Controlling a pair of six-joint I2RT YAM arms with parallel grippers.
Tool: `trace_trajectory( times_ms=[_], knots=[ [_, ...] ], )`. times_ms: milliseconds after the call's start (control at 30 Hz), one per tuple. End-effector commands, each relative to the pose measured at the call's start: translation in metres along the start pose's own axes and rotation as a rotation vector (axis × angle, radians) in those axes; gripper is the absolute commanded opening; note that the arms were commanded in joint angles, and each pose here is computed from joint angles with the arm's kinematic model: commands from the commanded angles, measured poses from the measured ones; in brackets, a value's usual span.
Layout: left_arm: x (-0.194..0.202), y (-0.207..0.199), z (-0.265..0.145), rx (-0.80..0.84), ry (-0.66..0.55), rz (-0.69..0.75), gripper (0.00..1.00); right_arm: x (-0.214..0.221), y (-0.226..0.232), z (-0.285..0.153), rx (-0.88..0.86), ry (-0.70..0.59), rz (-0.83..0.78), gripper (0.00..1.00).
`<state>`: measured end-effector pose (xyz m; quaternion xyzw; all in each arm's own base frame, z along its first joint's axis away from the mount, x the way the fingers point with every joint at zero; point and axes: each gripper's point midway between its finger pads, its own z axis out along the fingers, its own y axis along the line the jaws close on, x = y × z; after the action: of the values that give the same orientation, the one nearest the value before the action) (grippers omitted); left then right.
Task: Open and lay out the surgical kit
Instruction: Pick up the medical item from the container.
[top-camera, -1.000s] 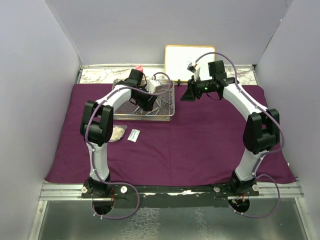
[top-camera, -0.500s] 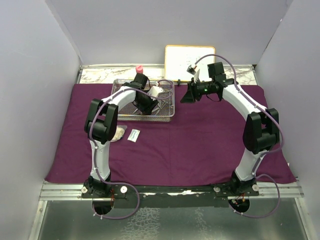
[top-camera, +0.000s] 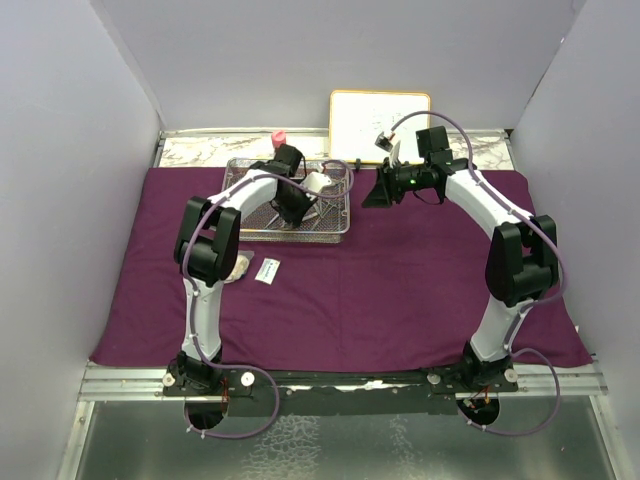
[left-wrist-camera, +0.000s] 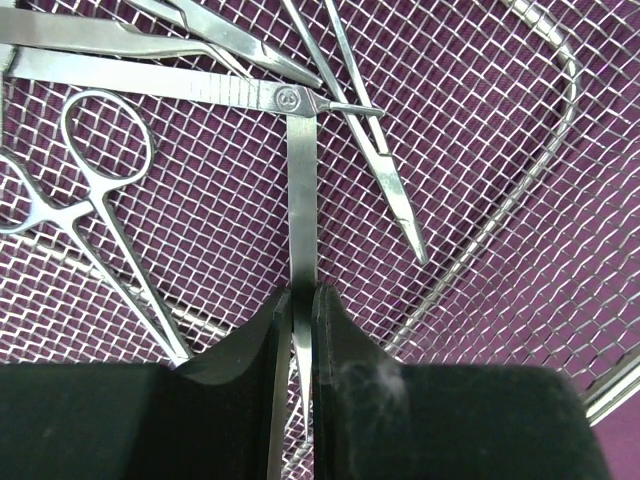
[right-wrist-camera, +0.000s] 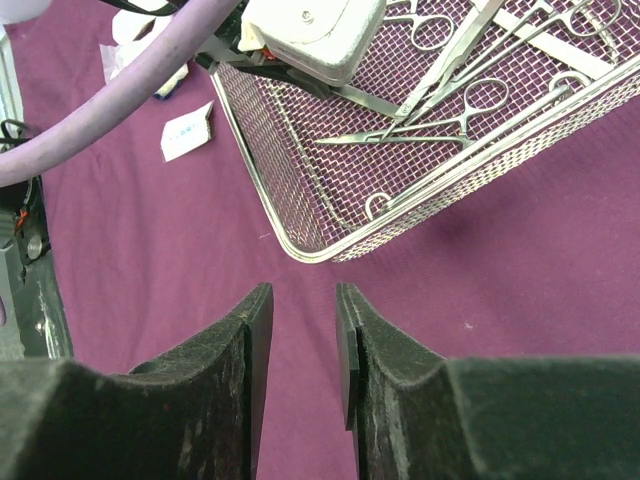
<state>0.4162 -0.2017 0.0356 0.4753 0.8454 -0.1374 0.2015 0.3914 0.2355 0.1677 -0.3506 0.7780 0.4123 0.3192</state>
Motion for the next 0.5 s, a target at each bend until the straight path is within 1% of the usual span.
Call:
trace_trajectory(
  times_ms=[0,100,300,467],
  knots=[
    [-0.006,0.008,-0.010,-0.034,0.024,0.059,0.00,0.001,0.000,0.002,-0.030,-0.010,0.000,0.31],
    [-0.015,0.015,-0.025,-0.077,0.011,0.105,0.00,0.000,0.000,0.001,-0.029,-0.013,-0.007,0.31],
    [-0.037,0.020,-0.061,-0.136,-0.052,0.208,0.00,-0.004,0.003,-0.001,-0.025,-0.025,-0.020,0.31],
    [-0.037,0.015,-0.078,-0.143,-0.061,0.262,0.00,-0.006,0.006,-0.003,-0.030,-0.033,-0.028,0.32]
  ],
)
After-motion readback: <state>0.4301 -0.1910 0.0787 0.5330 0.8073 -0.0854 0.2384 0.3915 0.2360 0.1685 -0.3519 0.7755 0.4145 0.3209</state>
